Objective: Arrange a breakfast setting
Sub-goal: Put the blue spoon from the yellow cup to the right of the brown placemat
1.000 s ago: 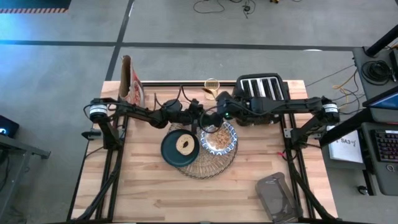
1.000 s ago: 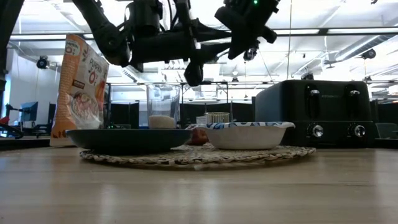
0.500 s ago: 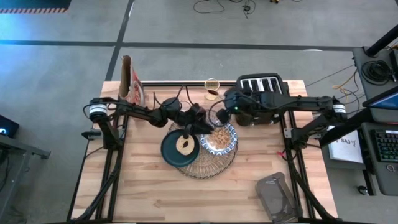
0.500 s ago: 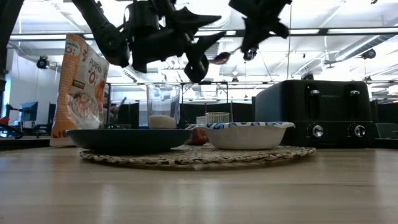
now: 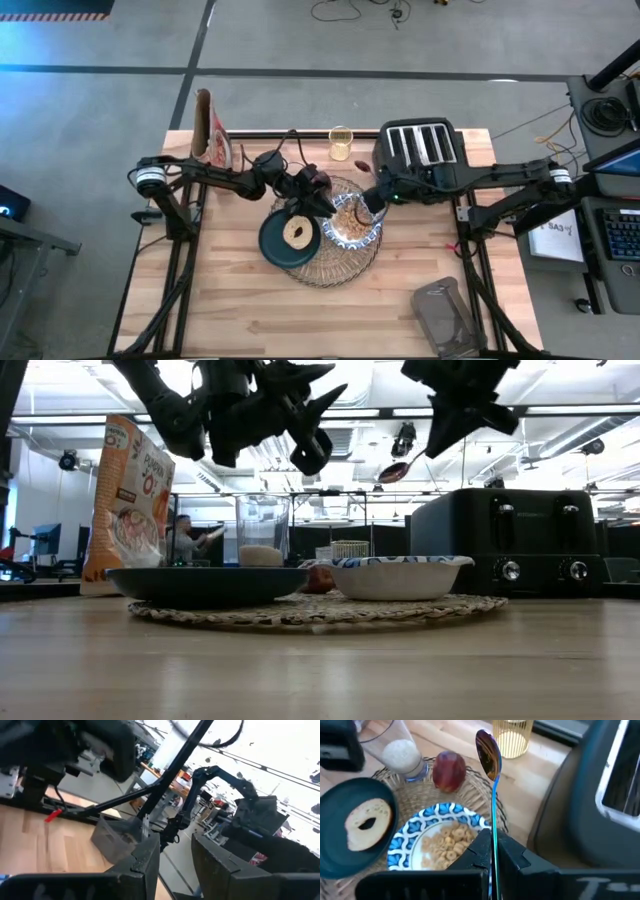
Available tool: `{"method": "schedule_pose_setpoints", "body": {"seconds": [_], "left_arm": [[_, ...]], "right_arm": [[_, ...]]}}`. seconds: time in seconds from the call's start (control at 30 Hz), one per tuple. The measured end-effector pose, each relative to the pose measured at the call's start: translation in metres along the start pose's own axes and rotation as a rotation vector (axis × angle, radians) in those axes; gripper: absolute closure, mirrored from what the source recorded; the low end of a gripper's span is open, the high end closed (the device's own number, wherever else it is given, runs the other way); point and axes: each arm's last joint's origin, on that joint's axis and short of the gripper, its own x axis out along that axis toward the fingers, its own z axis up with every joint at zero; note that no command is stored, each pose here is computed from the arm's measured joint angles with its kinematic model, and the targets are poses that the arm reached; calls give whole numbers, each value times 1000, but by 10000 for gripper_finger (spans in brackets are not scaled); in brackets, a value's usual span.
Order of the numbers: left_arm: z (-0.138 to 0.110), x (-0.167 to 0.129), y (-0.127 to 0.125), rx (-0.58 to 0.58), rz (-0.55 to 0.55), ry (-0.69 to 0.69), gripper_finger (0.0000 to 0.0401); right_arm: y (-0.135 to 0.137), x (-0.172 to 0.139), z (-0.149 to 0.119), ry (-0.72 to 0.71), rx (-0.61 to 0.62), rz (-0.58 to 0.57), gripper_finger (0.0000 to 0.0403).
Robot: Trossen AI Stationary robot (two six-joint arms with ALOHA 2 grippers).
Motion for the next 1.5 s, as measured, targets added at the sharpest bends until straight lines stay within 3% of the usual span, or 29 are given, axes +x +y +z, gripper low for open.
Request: {"method": "schedule_pose_setpoints", "body": {"seconds": [0.33, 0.57, 0.93, 1.13, 1.27, 1.5], "left_arm": [[24, -15, -21, 103, -21, -51, 306], [45, -35, -38, 180, 9, -56, 306], [66, -80, -68, 275, 212, -21, 306], [63, -97, -88, 318, 435, 5, 306], [61, -107, -102, 345, 586, 19, 306], [63, -120, -136, 415, 596, -11, 306]], "right_arm": [[-10, -7, -50, 58, 210, 30, 395], [-9, -10, -91, -28, 378, 50, 395], [-2, -4, -136, -35, 543, 89, 394], [-6, -7, -152, -18, 661, 96, 394], [-12, -4, -160, -37, 723, 43, 394], [-12, 10, -171, -37, 743, -26, 394]]}}
